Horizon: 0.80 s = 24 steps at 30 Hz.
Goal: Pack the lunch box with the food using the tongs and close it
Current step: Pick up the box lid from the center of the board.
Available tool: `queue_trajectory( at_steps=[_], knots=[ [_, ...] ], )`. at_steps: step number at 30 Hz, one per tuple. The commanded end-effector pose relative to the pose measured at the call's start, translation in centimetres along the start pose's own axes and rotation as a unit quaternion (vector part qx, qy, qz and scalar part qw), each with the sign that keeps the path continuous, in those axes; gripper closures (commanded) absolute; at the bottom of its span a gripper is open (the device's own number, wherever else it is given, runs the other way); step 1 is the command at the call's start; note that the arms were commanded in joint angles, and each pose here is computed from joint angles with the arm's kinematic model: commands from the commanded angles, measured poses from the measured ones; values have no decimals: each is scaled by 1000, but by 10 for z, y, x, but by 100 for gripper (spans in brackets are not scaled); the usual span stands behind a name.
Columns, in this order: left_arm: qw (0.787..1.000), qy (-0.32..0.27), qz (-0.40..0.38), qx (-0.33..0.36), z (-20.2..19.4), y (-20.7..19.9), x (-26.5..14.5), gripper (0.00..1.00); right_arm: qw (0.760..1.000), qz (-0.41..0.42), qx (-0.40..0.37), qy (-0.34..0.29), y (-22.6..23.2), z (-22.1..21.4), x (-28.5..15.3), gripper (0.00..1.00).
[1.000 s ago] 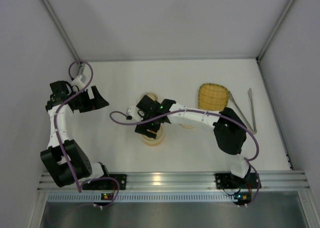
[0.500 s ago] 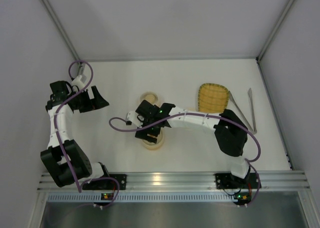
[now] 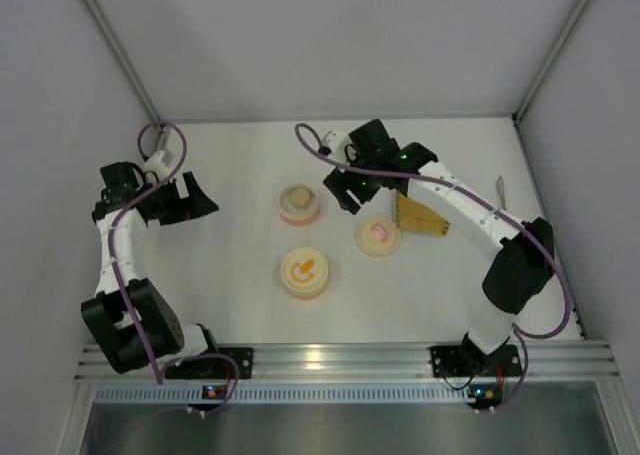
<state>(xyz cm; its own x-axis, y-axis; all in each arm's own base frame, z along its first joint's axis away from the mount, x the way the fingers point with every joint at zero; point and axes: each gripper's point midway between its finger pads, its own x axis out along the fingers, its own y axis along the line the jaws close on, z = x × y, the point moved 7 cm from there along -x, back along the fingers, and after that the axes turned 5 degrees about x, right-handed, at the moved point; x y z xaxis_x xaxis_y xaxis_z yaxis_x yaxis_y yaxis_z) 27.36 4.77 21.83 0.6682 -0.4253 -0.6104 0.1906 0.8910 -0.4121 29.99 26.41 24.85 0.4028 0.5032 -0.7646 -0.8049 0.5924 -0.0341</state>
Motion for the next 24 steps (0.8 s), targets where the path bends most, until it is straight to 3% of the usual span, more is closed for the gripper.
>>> queue_trajectory(
  at_steps=[1,6,24],
  knots=[
    [999,-34,-10,21,9,-3,-4,2,994,-33,78,64,-25,-44,-17,31],
    [999,-31,-18,6,5,-2,1,2,982,-71,133,115,-53,-85,-17,36],
    [999,-33,-13,16,6,-3,-2,2,974,-36,158,156,-62,-119,36,43]
  ],
)
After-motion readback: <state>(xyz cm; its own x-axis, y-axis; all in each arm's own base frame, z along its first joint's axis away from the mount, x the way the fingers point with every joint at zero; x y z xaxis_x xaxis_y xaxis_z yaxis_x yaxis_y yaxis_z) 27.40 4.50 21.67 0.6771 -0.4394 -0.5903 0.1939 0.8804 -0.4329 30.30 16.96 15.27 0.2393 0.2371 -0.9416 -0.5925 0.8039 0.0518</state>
